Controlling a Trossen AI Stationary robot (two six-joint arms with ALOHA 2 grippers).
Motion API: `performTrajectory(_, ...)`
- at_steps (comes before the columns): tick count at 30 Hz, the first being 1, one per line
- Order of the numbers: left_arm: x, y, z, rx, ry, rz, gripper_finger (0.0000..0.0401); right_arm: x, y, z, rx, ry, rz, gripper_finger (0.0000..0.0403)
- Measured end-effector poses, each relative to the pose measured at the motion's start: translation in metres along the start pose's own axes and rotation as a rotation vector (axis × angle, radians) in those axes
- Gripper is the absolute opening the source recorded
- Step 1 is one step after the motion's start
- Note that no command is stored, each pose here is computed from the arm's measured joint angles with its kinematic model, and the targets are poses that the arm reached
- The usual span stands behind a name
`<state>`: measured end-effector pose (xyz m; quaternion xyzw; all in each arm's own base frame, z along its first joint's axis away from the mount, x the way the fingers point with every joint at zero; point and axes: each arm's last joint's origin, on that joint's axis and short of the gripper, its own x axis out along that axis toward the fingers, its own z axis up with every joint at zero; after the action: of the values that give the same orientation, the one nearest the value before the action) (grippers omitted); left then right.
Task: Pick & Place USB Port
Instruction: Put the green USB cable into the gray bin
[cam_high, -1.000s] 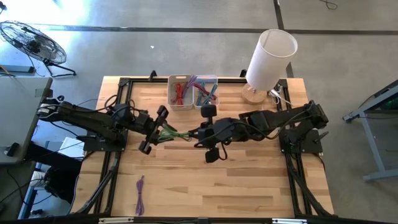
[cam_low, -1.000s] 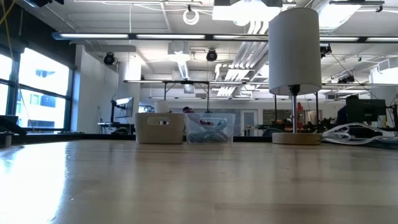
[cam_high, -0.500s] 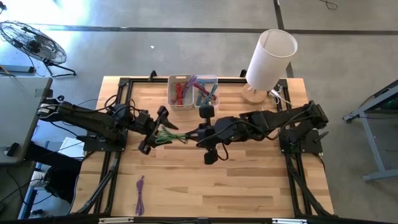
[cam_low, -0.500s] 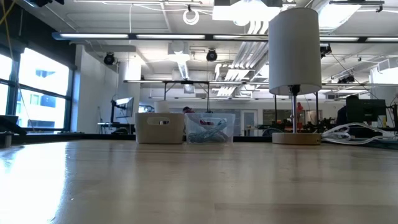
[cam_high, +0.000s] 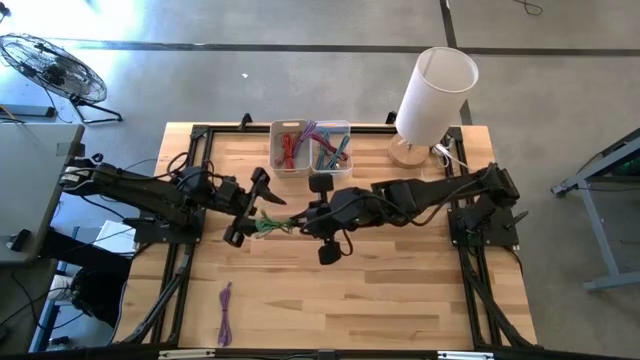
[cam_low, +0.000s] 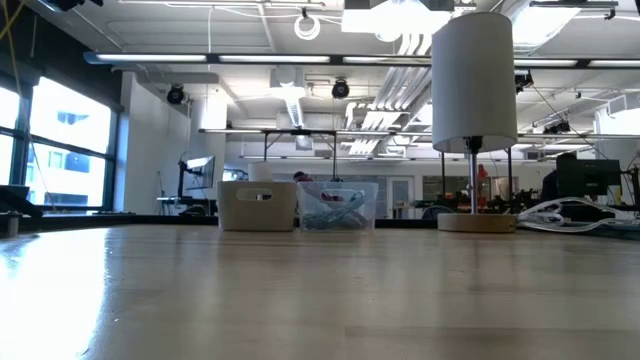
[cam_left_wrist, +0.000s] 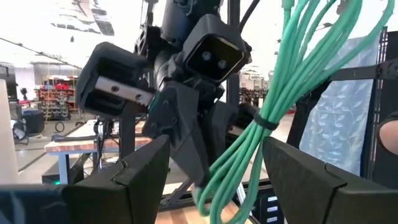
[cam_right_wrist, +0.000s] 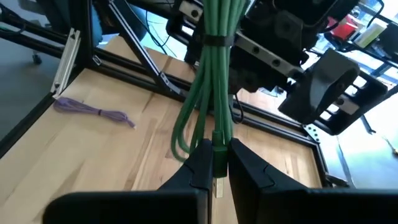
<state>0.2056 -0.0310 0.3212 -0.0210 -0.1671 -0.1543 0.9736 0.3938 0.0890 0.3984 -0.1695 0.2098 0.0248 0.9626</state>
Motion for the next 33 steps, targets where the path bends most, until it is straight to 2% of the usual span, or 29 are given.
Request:
performTrajectory(13,0.0,-0.002,0.001,0.002,-0.003,-0.069,0.0255,0.005,-0.021,-0.005,0.03,0.013,-0.035,0.0021)
performTrajectory(26,0.0,0.002,0.001,0.105,-0.004,0.062,0.0254,0.006,-0.026,-0.007,0.033,0.008,-0.01,0.0021)
performTrajectory(30,0.0,0.002,0.001,0.136,-0.004,0.061,0.0227,0.006,-0.027,-0.008,0.034,0.01,-0.007,0.0021)
performTrajectory(33,0.0,0.001,0.001,0.137,-0.006,0.048,0.0173,0.006,-0.028,-0.009,0.033,0.021,-0.005,0.0021)
